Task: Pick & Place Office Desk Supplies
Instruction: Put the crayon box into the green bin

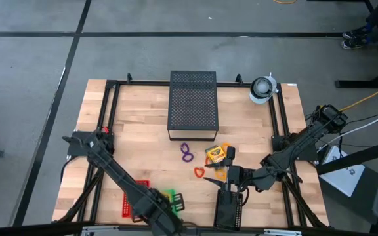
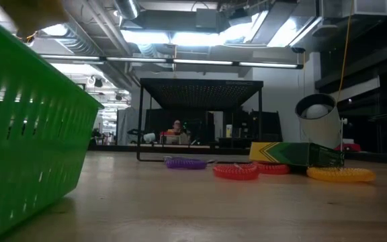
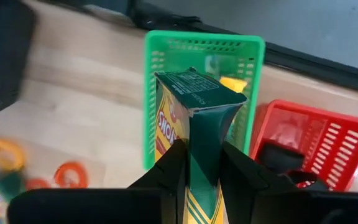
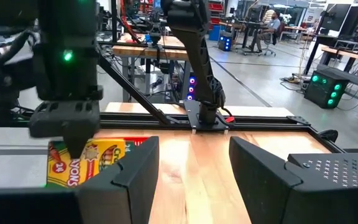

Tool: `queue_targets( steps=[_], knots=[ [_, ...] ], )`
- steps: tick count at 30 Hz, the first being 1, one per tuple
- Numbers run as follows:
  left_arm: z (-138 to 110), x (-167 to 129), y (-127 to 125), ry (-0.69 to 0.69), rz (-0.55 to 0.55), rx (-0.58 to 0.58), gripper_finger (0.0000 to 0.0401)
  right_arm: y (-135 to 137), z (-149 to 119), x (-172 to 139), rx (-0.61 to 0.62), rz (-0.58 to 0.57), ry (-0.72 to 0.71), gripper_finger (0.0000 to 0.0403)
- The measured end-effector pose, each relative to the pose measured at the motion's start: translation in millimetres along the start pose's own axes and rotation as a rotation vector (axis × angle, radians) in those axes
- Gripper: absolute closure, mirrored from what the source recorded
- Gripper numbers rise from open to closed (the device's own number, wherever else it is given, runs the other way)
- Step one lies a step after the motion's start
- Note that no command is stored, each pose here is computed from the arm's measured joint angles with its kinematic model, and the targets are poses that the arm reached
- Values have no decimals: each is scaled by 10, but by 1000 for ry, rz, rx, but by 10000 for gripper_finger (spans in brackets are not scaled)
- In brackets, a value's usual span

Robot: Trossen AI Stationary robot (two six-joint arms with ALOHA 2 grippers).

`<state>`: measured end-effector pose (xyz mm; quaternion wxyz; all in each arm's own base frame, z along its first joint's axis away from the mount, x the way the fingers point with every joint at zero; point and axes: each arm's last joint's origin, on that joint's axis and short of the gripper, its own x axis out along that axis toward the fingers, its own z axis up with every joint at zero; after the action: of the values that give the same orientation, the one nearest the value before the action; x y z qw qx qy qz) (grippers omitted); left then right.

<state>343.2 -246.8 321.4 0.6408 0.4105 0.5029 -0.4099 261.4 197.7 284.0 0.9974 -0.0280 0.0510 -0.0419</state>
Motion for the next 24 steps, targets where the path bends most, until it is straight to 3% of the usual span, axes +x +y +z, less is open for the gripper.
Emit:
queue_targets(
  steps=[7,24],
  knots=[
    [82,227,-18,27,-63,29,335,0,0,0,1,0,0,207],
    [51,237,61,-20,-99,14,335,0,-13,0,-4,0,10,207]
  ],
)
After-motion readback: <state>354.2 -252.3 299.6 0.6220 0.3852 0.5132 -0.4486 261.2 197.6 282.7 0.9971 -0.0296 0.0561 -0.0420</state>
